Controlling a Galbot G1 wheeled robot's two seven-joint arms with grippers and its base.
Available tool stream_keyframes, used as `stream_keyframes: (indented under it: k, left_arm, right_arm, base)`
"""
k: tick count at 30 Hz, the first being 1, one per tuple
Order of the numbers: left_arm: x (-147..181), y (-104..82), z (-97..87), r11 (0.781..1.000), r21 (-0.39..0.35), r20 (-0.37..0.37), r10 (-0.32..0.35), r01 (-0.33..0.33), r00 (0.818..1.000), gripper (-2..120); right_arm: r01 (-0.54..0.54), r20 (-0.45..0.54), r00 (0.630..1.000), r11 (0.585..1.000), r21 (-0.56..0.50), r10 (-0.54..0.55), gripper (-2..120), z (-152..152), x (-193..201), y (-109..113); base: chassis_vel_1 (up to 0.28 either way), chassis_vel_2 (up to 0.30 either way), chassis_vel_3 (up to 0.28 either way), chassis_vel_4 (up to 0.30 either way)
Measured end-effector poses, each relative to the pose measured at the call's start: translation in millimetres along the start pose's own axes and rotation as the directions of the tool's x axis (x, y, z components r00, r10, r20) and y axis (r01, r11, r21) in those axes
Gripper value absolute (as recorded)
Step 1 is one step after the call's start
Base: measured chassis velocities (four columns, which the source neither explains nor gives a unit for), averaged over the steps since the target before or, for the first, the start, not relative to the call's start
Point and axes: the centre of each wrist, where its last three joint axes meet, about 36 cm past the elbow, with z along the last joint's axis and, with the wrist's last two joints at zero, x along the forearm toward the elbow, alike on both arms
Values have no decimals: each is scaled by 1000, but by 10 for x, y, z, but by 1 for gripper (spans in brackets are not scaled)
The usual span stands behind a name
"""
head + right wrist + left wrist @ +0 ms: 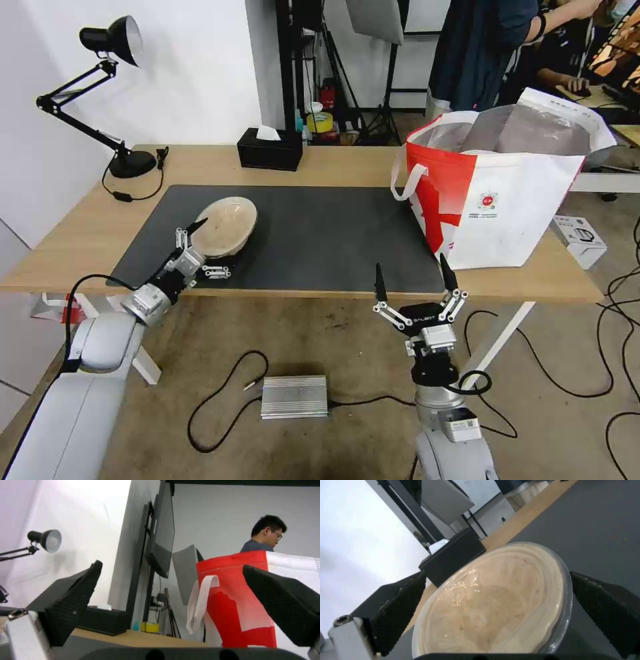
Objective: Pick up the trash from the table and place it into the takeout bag.
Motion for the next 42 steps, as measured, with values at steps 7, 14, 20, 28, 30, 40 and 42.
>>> stream_keyframes:
  k: [7, 14, 20, 28, 30, 40, 42]
  left_arm:
    - [-5, 6, 28, 1000, 1, -7, 0, 0, 1000, 99]
    - [-28, 1, 44, 1000, 5, -7, -1, 1, 1000, 89]
    - [-31, 3, 53, 1000, 5, -9, -2, 2, 1000, 67]
    - [-21, 10, 59, 1000, 2, -10, -2, 2, 1000, 39]
    - [-19, 10, 61, 1000, 2, -10, -3, 3, 1000, 28]
    - [-26, 11, 63, 1000, 0, -5, -4, 4, 1000, 2]
    - [-30, 13, 61, 1000, -2, -2, -5, 5, 1000, 2]
  right_arm:
    - [1, 0, 1000, 1000, 1, -1, 100, 1, -2, -4]
    - [0, 0, 1000, 1000, 2, 0, 100, 2, -3, -10]
    - [-1, 0, 1000, 1000, 2, 1, 100, 3, -6, -11]
    - [0, 1, 1000, 1000, 1, 0, 100, 4, -12, -7]
    - [0, 1, 1000, 1000, 1, 0, 100, 5, -12, -7]
    - [0, 0, 1000, 1000, 3, 0, 100, 5, -10, -12]
    - [0, -1, 1000, 1000, 3, 0, 100, 6, -9, -14]
  base:
    - [0, 0, 0, 0]
    - [0, 0, 0, 0]
    - [0, 0, 0, 0]
    - [0, 0, 0, 0]
    - [0, 0, 0, 0]
    - [0, 0, 0, 0]
    - [0, 0, 0, 0]
